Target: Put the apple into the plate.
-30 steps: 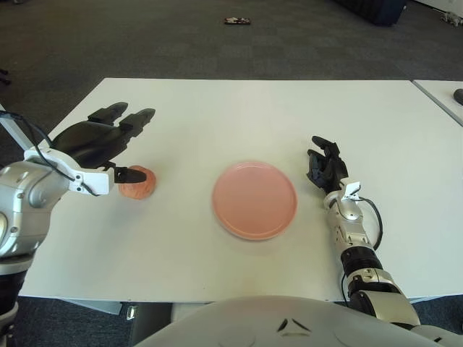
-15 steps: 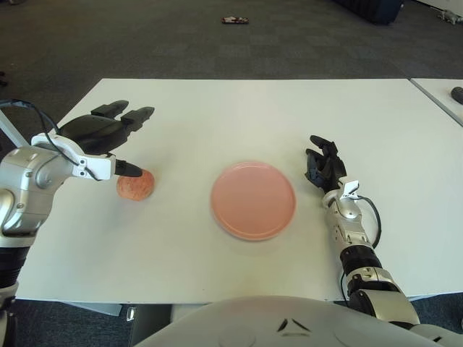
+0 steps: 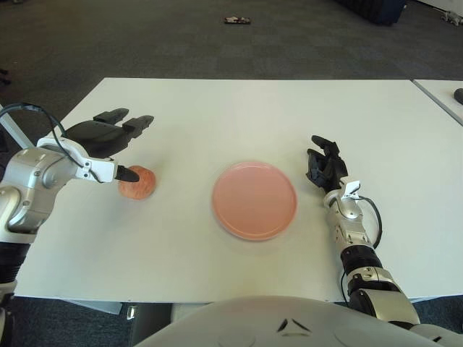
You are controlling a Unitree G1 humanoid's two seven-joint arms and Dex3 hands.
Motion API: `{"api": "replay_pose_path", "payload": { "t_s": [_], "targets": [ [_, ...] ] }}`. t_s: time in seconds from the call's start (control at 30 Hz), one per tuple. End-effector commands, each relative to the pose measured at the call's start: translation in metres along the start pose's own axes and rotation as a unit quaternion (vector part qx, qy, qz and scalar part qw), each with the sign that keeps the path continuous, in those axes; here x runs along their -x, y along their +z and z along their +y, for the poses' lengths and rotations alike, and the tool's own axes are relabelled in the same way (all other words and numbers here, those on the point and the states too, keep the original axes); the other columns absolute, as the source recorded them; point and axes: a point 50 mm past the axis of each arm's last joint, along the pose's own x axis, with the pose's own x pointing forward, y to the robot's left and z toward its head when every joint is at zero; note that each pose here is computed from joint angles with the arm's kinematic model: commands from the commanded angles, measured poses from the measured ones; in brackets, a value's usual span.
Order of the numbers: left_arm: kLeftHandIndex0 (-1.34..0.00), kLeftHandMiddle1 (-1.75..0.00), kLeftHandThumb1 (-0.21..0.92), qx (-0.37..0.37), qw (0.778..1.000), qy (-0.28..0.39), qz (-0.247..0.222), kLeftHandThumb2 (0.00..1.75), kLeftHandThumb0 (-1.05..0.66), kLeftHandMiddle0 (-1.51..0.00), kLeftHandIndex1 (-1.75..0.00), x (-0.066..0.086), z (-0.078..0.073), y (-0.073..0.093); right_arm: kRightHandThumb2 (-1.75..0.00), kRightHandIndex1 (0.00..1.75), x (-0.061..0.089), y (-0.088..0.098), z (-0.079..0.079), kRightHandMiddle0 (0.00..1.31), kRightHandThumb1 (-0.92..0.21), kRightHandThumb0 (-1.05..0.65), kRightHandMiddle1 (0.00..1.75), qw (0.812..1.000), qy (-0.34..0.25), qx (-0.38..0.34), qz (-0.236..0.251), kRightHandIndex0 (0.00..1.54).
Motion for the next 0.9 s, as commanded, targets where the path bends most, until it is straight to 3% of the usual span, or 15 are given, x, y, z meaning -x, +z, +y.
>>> {"api": "replay_pose_path", "payload": {
  "t_s": [0.0,0.87],
  "targets": [
    [0.0,0.0,0.92,-0.014,1.0,-0.005,0.008,0.16,-1.05,0.0,0.0,-0.007,0.001,-0.001,-0.91,0.8,0.01,-0.022,-0.001,0.0,-0.71,-0.47,0.91,0.998,-0.004,-0.012,0.06,0.21],
    [0.0,0.0,0.92,-0.077,0.992,-0.093,0.029,0.19,-1.05,0.0,0.0,-0.029,-0.022,0.004,-0.89,0.81,0.011,-0.023,-0.007,0.0,-0.72,-0.48,0.98,0.998,-0.01,-0.02,0.056,0.2]
  ]
}}
